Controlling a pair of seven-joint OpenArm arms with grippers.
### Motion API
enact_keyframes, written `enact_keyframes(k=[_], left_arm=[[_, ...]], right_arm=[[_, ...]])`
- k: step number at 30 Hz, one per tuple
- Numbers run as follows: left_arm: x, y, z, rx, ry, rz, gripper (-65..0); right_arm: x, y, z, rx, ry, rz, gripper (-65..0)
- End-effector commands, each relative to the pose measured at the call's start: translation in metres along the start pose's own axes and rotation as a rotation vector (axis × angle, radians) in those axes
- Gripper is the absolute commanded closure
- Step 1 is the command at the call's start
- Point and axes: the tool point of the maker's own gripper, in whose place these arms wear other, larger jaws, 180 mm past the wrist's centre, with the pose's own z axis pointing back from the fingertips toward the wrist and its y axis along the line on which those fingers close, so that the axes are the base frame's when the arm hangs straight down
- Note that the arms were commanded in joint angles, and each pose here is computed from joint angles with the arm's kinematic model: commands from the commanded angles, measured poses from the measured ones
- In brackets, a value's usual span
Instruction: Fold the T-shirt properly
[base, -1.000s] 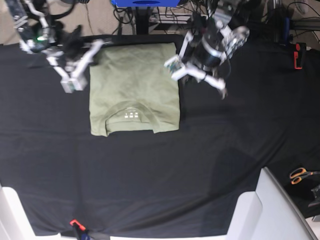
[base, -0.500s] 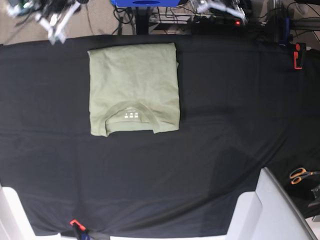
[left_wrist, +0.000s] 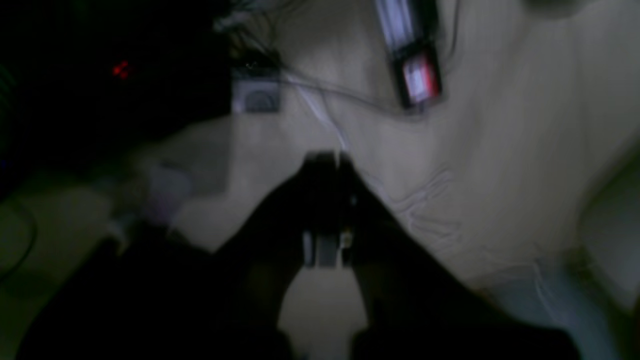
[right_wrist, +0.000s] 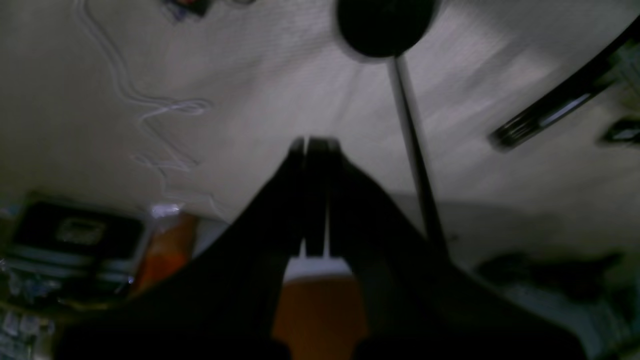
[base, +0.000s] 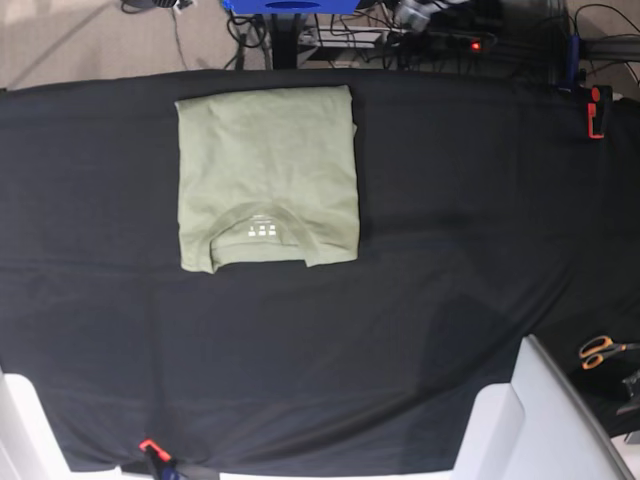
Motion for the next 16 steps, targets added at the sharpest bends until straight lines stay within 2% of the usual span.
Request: enact_keyframes(k=[1,3,8,16], left_arm=[[-0.007,-0.002,0.004,-0.01,-0.031,-0.006,0.0],[-0.001,0.01,0.008,0.007,-0.098,-0.015,0.0],[-0.013,0.028,0.016,0.002,-0.091,-0.142,0.0],[-0.003,0.03,0.015,-0.01,-0.101,-0.205,0.0]], right_arm=[[-0.002,0.002,0.001,0.006,-0.027,-0.012,-0.6],[-0.001,0.006,0.002,0.008,-0.068,-0.054,-0.8],[0.005,0.019,0.004,0.027,-0.118,-0.171,-0.8],[0.013,0.014,0.004,0.021,-0.131,-0.188,-0.8]])
